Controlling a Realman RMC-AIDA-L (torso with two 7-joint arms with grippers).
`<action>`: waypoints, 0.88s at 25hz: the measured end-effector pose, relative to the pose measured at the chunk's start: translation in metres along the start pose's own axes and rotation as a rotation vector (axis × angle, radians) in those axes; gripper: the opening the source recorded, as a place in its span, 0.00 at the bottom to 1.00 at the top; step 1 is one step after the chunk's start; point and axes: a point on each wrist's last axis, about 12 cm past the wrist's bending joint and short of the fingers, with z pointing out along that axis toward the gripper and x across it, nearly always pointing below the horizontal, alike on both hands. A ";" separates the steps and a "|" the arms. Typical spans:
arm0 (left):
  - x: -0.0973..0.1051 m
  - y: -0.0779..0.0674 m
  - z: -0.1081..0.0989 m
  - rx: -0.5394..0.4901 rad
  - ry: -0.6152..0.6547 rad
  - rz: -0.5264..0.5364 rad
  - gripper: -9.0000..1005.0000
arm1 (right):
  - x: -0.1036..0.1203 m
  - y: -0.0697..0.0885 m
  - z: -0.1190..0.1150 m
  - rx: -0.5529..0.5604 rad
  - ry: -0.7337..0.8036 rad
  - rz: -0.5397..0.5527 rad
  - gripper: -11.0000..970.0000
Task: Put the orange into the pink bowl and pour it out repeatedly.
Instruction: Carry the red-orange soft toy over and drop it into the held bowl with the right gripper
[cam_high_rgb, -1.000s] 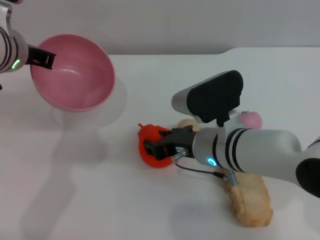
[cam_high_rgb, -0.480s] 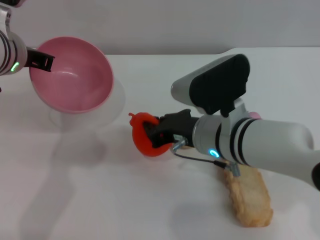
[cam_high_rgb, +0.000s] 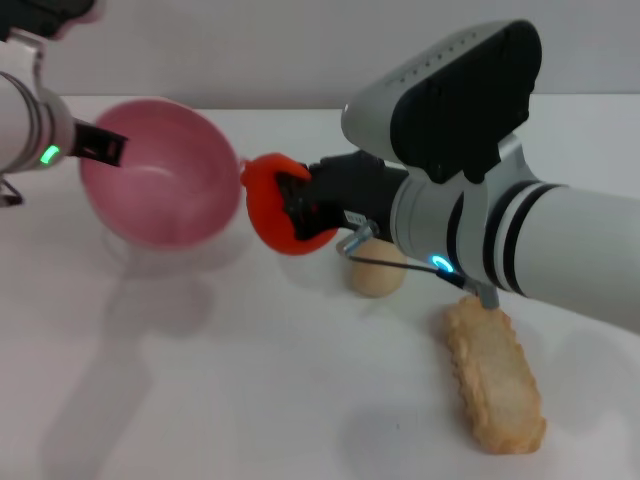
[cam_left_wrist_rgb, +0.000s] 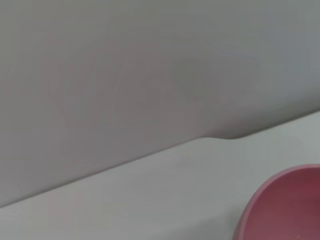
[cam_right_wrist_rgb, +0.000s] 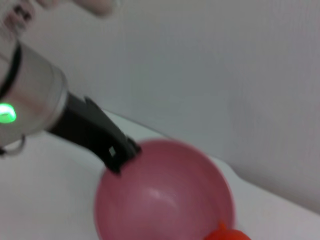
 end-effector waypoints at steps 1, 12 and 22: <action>0.001 -0.006 0.001 0.027 -0.001 0.004 0.05 | -0.003 0.000 -0.001 0.001 -0.008 -0.009 0.12; 0.000 -0.036 -0.005 0.154 -0.013 0.060 0.05 | -0.015 -0.011 0.003 0.032 -0.037 -0.033 0.08; -0.004 -0.049 -0.013 0.237 -0.034 0.096 0.05 | -0.007 -0.012 0.019 0.009 -0.012 -0.025 0.14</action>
